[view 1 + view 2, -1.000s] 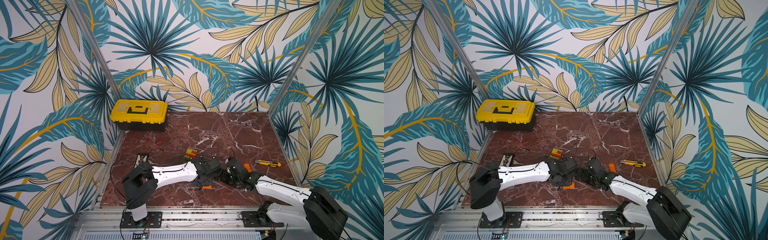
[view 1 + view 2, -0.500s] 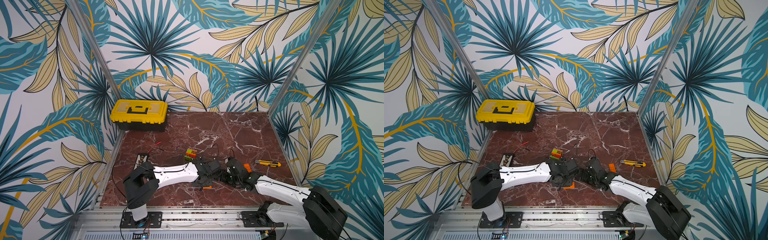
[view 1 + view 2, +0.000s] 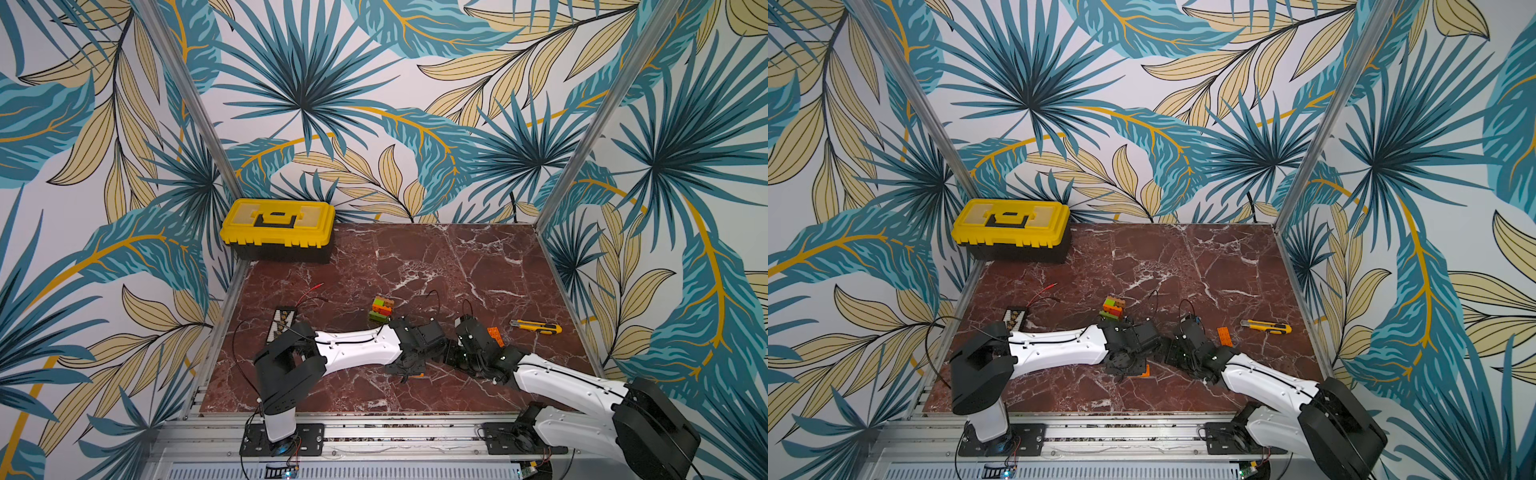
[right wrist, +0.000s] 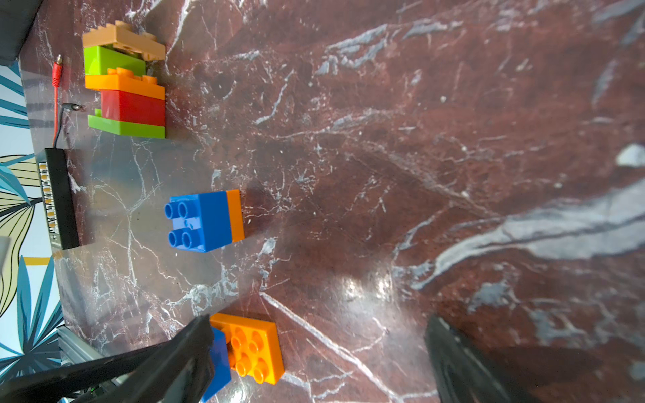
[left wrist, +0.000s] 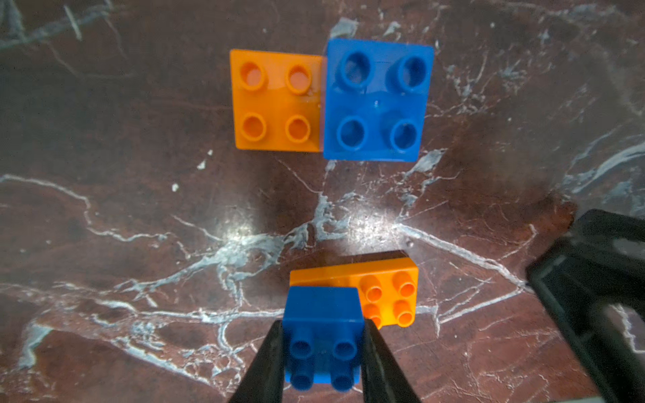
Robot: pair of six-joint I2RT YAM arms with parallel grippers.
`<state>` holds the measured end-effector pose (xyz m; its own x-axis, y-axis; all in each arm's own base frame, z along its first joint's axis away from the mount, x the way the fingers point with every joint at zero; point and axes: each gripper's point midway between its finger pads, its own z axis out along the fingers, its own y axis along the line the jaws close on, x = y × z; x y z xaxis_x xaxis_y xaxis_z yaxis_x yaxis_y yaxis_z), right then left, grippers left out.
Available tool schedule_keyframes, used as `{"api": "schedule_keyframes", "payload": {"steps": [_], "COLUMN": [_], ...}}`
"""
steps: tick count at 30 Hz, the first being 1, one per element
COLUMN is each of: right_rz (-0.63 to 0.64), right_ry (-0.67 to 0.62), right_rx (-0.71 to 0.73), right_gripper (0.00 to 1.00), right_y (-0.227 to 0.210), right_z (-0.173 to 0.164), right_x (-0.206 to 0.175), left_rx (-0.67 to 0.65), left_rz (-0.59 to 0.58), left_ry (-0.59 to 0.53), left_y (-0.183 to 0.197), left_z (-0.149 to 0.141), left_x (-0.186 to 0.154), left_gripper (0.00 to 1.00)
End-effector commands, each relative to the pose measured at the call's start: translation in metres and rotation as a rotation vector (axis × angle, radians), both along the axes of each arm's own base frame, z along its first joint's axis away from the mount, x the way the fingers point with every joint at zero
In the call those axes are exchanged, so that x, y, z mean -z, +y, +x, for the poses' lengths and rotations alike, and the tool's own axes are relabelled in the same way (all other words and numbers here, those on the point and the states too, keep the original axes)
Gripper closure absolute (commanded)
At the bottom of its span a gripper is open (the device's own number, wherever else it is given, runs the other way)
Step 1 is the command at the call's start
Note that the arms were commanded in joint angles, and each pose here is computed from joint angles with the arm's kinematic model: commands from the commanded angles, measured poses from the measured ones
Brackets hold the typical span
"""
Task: Assemble the number 5 with lego
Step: Assemble the lego brick with the lego brick.
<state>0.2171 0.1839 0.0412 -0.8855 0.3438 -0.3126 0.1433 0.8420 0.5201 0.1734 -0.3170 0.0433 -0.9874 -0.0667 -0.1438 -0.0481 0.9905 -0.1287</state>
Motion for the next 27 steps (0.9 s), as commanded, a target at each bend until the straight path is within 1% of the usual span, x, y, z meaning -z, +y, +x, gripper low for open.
{"api": "schedule_keyframes", "payload": {"steps": [1, 14, 23, 27], "right_rz": [-0.06, -0.069, -0.107, -0.108], "right_ry": [0.062, 0.081, 0.075, 0.071], "right_rx": [0.024, 0.032, 0.062, 0.091], "right_gripper": [0.02, 0.01, 0.01, 0.01], "right_y": [-0.016, -0.017, -0.029, -0.035], "right_z": [-0.013, -0.014, -0.015, -0.015], "right_x": [0.019, 0.025, 0.027, 0.028], "left_rx": [0.001, -0.003, 0.033, 0.037], "left_rz": [-0.017, 0.047, 0.151, 0.168], "left_ry": [-0.012, 0.041, 0.086, 0.093], "left_y": [-0.008, -0.005, 0.005, 0.006], "left_z": [0.003, -0.001, -0.009, -0.01], "left_x": [-0.007, 0.011, 0.027, 0.031], "left_gripper": [0.74, 0.73, 0.73, 0.73]}}
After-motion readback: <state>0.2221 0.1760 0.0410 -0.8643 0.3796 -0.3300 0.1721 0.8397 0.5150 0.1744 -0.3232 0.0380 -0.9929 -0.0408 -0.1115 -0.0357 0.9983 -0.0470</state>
